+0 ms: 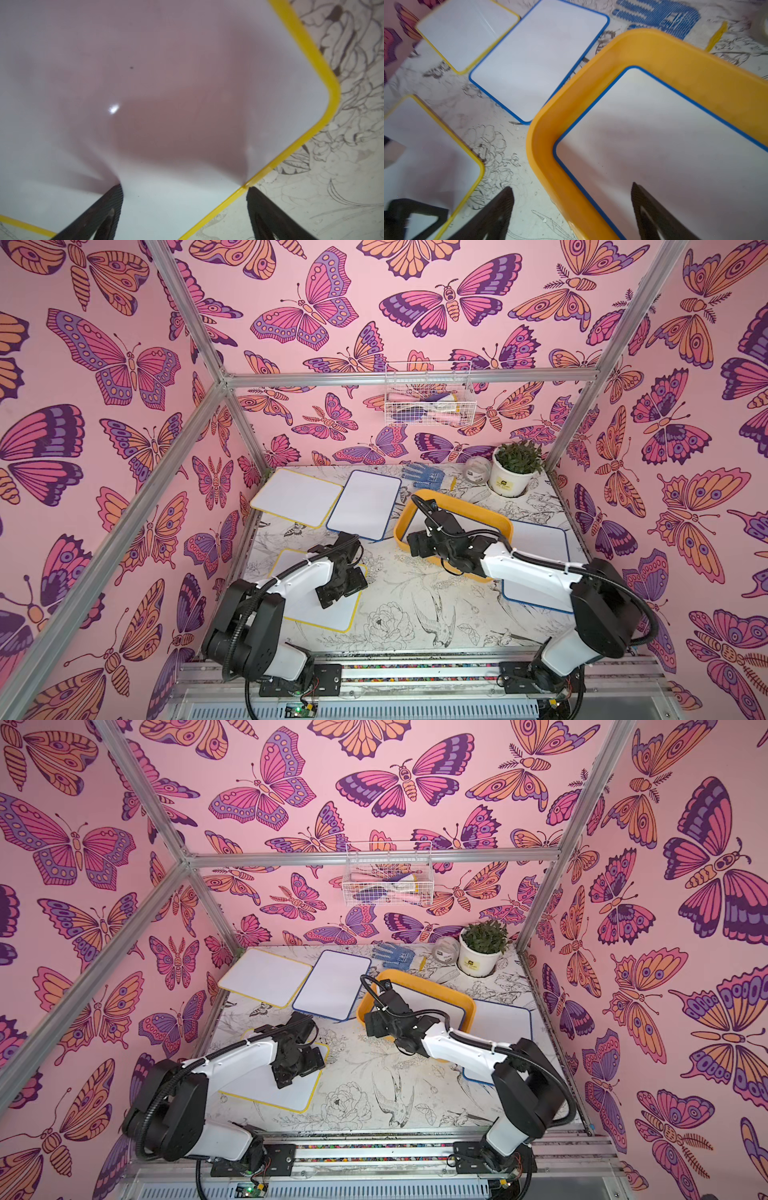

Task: Put the whiteboard into the storage box
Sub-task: Move the whiteboard to the center of the board.

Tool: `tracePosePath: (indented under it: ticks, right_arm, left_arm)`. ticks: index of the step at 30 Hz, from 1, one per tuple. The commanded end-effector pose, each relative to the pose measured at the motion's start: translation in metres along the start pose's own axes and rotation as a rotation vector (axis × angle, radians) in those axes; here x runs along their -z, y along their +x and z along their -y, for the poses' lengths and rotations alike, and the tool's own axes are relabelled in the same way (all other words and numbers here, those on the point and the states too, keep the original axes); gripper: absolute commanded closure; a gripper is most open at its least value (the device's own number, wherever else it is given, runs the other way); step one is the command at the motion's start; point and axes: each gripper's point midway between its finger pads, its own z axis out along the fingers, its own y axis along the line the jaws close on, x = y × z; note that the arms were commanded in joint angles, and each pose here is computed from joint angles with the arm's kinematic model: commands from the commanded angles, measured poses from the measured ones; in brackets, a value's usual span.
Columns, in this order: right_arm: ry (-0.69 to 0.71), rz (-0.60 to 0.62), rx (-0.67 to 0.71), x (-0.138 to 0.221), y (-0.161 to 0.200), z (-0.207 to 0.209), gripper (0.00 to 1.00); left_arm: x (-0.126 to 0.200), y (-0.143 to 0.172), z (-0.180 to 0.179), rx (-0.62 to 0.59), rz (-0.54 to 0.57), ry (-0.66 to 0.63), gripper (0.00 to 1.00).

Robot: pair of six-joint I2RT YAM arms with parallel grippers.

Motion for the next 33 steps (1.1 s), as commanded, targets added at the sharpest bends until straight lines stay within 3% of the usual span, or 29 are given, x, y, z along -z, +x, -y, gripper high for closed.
tracePosePath:
  ticks: [1,9,18,27,33]
  right_arm:
    - [0.016,0.063,-0.099,0.028,-0.016,0.017,0.09]
    - [0.065,0.15,-0.194,0.077,-0.032,0.06,0.09]
    - [0.124,0.164,-0.281,0.102,-0.03,0.099,0.09]
    - [0.173,0.18,-0.327,0.121,-0.03,0.124,0.09]
    - [0.187,0.191,-0.333,0.129,-0.032,0.128,0.07]
  left_arm:
    - [-0.018,0.016,0.034,-0.025,-0.056,0.085,0.07]
    - [-0.033,0.051,0.083,-0.129,-0.091,0.133,0.08]
    - [-0.039,0.082,0.16,-0.282,-0.123,0.22,0.08]
    - [-0.017,0.092,0.219,-0.395,-0.106,0.341,0.08]
    - [0.014,0.09,0.224,-0.474,-0.054,0.423,0.08]
